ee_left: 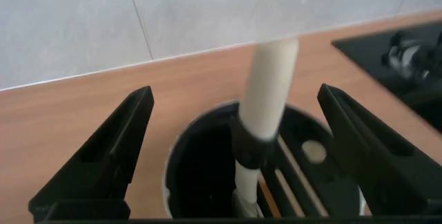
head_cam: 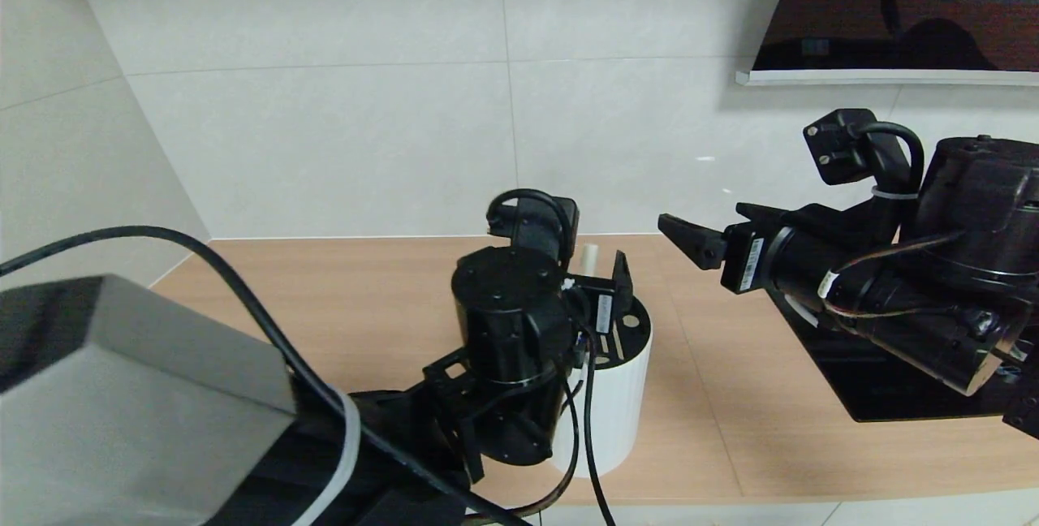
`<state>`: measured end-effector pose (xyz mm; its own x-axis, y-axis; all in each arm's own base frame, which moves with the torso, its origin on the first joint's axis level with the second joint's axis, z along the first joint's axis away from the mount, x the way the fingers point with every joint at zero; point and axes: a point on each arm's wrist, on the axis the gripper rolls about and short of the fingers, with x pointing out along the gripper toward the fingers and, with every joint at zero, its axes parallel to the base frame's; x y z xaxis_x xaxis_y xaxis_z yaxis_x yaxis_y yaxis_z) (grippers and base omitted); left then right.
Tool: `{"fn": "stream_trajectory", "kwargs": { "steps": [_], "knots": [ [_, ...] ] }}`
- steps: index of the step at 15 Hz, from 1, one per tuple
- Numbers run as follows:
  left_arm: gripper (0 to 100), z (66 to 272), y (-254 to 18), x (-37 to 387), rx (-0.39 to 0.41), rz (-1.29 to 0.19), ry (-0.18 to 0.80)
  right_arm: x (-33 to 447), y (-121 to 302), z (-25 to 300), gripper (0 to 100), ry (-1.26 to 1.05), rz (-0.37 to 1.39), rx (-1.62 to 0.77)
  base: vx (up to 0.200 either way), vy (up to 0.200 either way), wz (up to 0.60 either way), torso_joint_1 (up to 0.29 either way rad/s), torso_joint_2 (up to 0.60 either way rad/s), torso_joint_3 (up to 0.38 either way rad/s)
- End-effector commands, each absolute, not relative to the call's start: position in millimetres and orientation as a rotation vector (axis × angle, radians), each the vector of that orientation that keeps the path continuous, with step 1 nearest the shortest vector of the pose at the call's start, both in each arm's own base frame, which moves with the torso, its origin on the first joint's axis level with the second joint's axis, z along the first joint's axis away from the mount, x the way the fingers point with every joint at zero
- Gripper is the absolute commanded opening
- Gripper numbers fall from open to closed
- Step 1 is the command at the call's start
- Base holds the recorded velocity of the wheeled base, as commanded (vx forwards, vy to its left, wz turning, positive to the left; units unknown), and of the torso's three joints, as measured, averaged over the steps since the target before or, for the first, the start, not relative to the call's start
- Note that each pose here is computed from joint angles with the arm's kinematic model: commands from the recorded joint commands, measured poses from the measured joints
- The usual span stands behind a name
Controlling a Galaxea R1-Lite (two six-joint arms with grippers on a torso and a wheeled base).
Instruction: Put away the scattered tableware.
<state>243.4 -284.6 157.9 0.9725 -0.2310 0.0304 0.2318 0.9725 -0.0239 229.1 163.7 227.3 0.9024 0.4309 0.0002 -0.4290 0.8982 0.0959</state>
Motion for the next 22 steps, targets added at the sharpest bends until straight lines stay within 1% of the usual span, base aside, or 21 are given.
{"fn": "stream_trajectory", "kwargs": {
  "steps": [1,2,3,4,5,6,7,8,9,10,11,13,15,16,17,18,19,20,22],
  "knots": [
    [100,212,-255,221,-0.135,-0.255,-0.129,228,162,231,100,0.010,0.442,0.100,0.000,0.000,0.00,0.000,0.00,0.000],
    [100,229,-244,211,-0.175,-0.292,-0.164,226,160,234,100,0.000,0.442,0.104,0.000,0.000,0.00,0.000,0.00,0.000],
    [100,251,-223,192,-0.216,-0.364,-0.218,224,156,237,100,-0.013,0.437,0.110,0.000,0.000,0.00,0.000,0.00,0.000],
    [100,268,-206,177,-0.241,-0.435,-0.266,221,152,242,100,-0.026,0.428,0.115,0.000,0.000,0.00,0.000,0.00,0.000],
    [100,276,-189,166,-0.239,-0.488,-0.285,219,146,247,100,-0.043,0.417,0.122,0.000,0.000,0.00,0.000,0.00,0.000],
    [100,278,-170,161,-0.217,-0.486,-0.278,217,141,251,100,-0.061,0.404,0.128,0.000,0.000,0.00,0.000,0.00,0.000],
    [100,275,-151,158,-0.187,-0.477,-0.265,211,134,257,100,-0.083,0.386,0.136,0.000,0.000,0.00,0.000,0.00,0.000],
    [100,275,-151,158,-0.187,-0.477,-0.265,211,134,257,100,-0.083,0.386,0.136,0.000,0.000,0.00,0.000,0.00,0.000],
    [100,268,-115,153,-0.157,-0.398,-0.256,185,114,258,100,-0.107,0.375,0.145,0.000,0.000,0.00,0.000,0.00,0.000],
    [100,260,-97,147,-0.144,-0.346,-0.251,167,102,255,100,-0.117,0.374,0.145,0.000,0.000,0.00,0.000,0.00,0.000],
    [100,256,-87,141,-0.139,-0.317,-0.251,154,93,254,100,-0.134,0.373,0.140,0.000,0.000,0.00,0.000,0.00,0.000],
    [100,250,-61,114,-0.140,-0.263,-0.279,115,67,242,100,-0.176,0.362,0.122,0.000,0.000,0.00,0.000,0.00,0.000],
    [100,245,-40,91,-0.124,-0.200,-0.281,87,47,230,100,-0.214,0.343,0.109,0.000,0.000,0.00,0.000,0.00,0.000],
    [100,240,-23,66,-0.111,-0.154,-0.267,61,28,216,100,-0.230,0.290,0.083,0.000,0.000,0.00,0.000,0.00,0.000],
    [100,237,-17,55,-0.106,-0.142,-0.261,50,20,212,100,-0.239,0.258,0.079,0.000,0.000,0.00,0.000,0.00,0.000],
    [100,229,-5,29,-0.091,-0.128,-0.252,25,5,202,100,-0.248,0.190,0.071,0.000,0.000,0.00,0.000,0.00,0.000],
    [100,225,0,15,-0.085,-0.131,-0.255,11,0,197,100,-0.256,0.164,0.070,0.000,0.000,0.00,0.000,0.00,0.000],
    [100,216,6,-9,-0.071,-0.139,-0.266,-13,-9,191,100,-0.280,0.129,0.066,0.000,0.000,0.00,0.000,0.00,0.000],
    [100,204,9,-35,-0.052,-0.135,-0.276,-35,-15,182,100,-0.269,0.092,0.057,0.000,0.000,0.00,0.000,0.00,0.000]
  ]
}}
